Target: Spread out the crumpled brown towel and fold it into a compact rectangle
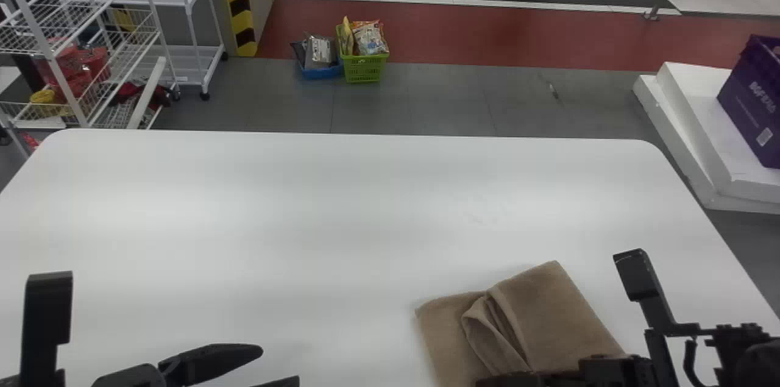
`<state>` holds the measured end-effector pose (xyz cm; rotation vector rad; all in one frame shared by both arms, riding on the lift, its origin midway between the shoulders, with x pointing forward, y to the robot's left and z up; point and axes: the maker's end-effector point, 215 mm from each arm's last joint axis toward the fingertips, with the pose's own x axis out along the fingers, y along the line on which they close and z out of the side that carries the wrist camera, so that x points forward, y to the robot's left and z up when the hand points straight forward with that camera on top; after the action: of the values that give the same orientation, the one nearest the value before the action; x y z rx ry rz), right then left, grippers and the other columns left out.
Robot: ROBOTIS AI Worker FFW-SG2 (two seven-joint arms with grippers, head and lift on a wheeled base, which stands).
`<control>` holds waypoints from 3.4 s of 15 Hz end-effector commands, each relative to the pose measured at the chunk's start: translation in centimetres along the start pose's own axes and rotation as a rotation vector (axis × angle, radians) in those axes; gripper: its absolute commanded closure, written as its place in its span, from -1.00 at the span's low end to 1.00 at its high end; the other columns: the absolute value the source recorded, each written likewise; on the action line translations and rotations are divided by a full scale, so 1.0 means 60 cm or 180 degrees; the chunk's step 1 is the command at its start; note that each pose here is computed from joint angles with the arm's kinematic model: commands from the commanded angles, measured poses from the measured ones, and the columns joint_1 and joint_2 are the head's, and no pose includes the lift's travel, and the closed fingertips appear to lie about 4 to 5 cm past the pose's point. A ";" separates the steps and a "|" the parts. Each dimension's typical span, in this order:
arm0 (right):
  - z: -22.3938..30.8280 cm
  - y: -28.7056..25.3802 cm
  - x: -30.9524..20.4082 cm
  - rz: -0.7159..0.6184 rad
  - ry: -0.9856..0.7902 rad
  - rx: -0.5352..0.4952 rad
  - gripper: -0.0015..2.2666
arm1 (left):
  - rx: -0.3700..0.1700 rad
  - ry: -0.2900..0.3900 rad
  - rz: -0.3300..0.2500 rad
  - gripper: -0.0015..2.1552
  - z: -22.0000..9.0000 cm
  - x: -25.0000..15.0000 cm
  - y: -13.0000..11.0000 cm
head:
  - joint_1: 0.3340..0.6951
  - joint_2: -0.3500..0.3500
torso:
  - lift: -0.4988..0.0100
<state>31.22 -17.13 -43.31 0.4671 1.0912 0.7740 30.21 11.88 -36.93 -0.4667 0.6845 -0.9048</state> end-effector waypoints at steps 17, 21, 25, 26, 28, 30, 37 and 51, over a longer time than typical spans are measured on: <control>-0.029 -0.123 -0.255 -0.0558 -0.0878 0.0581 0.25 | 0.0027 -0.0005 -0.0020 -0.93 0.006 0.004 -0.003 | 1.00 -1.00 | 0.46; -0.063 -0.137 -0.259 -0.0598 -0.0826 0.0723 0.25 | 0.0029 -0.0001 -0.0006 -0.93 0.006 0.004 -0.001 | 1.00 -1.00 | 0.46; -0.060 -0.150 -0.240 -0.0586 -0.0791 0.0785 0.25 | 0.0022 0.0009 -0.0011 -0.93 0.004 0.006 -0.002 | 1.00 -1.00 | 0.46; -0.052 -0.153 -0.233 -0.0595 -0.0781 0.0772 0.25 | 0.0022 0.0009 -0.0011 -0.93 0.004 0.006 -0.002 | 1.00 -1.00 | 0.46; -0.036 -0.162 -0.222 -0.0632 -0.0756 0.0746 0.25 | 0.0020 0.0014 -0.0004 -0.93 0.003 0.004 -0.001 | 1.00 -1.00 | 0.46; -0.020 -0.175 -0.214 -0.0663 -0.0750 0.0749 0.25 | 0.0017 0.0018 -0.0004 -0.93 0.001 0.004 -0.001 | 1.00 -1.00 | 0.46; 0.050 -0.213 -0.185 -0.0745 -0.0744 0.0751 0.25 | 0.0009 0.0029 -0.0014 -0.93 -0.004 0.004 -0.007 | 1.00 -1.00 | 0.46; 0.138 -0.238 -0.073 -0.0765 -0.0549 0.0892 0.25 | 0.0008 0.0023 0.0009 -0.93 -0.009 -0.007 -0.009 | 1.00 -0.86 | 0.46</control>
<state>41.76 -29.71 -46.49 0.6136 1.0628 0.3848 29.41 11.89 -36.80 -0.4601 0.6898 -0.9052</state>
